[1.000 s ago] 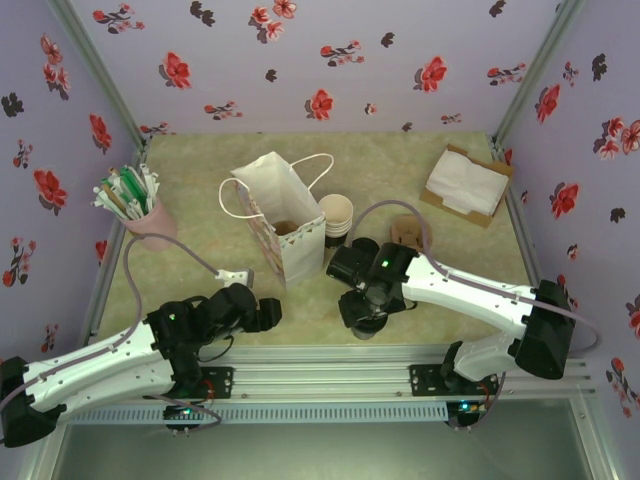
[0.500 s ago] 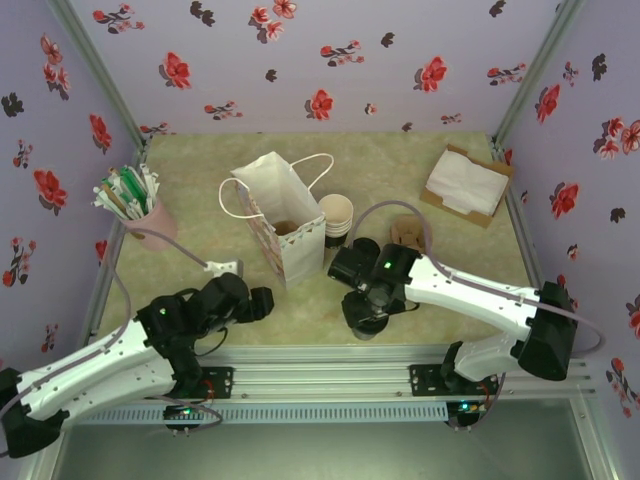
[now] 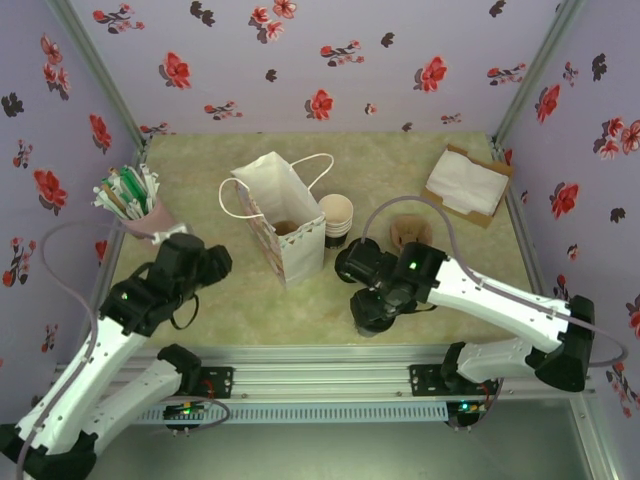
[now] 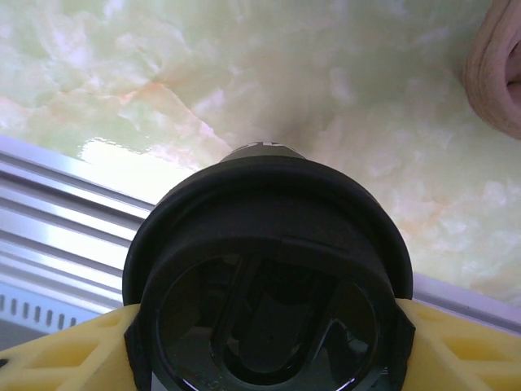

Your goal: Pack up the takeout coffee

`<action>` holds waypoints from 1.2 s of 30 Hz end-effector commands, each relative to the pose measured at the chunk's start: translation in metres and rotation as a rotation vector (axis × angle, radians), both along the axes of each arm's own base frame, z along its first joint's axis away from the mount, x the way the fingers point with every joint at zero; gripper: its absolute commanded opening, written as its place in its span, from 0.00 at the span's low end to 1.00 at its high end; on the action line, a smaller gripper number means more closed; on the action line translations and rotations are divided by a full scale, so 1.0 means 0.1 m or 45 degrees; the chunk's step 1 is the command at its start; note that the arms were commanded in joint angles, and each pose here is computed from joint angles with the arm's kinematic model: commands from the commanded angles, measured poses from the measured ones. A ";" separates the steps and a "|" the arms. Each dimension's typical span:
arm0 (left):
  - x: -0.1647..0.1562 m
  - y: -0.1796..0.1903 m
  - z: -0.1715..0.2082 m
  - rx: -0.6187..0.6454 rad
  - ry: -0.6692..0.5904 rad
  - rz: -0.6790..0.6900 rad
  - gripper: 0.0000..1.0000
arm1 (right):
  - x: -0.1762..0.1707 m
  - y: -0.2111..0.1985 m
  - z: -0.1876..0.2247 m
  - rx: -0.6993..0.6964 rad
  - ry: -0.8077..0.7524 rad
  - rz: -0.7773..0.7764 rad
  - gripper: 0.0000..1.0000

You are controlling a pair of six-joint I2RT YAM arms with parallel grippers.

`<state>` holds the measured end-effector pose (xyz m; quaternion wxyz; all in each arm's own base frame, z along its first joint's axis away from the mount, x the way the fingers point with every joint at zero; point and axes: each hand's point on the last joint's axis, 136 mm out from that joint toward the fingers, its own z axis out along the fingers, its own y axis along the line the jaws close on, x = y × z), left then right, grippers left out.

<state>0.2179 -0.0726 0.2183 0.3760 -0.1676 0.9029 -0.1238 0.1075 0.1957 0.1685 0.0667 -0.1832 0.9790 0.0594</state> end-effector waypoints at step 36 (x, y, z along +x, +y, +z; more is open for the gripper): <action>2.95 -0.50 -0.53 -0.235 0.333 -0.319 0.49 | 0.23 0.23 1.94 0.418 -0.415 0.181 0.68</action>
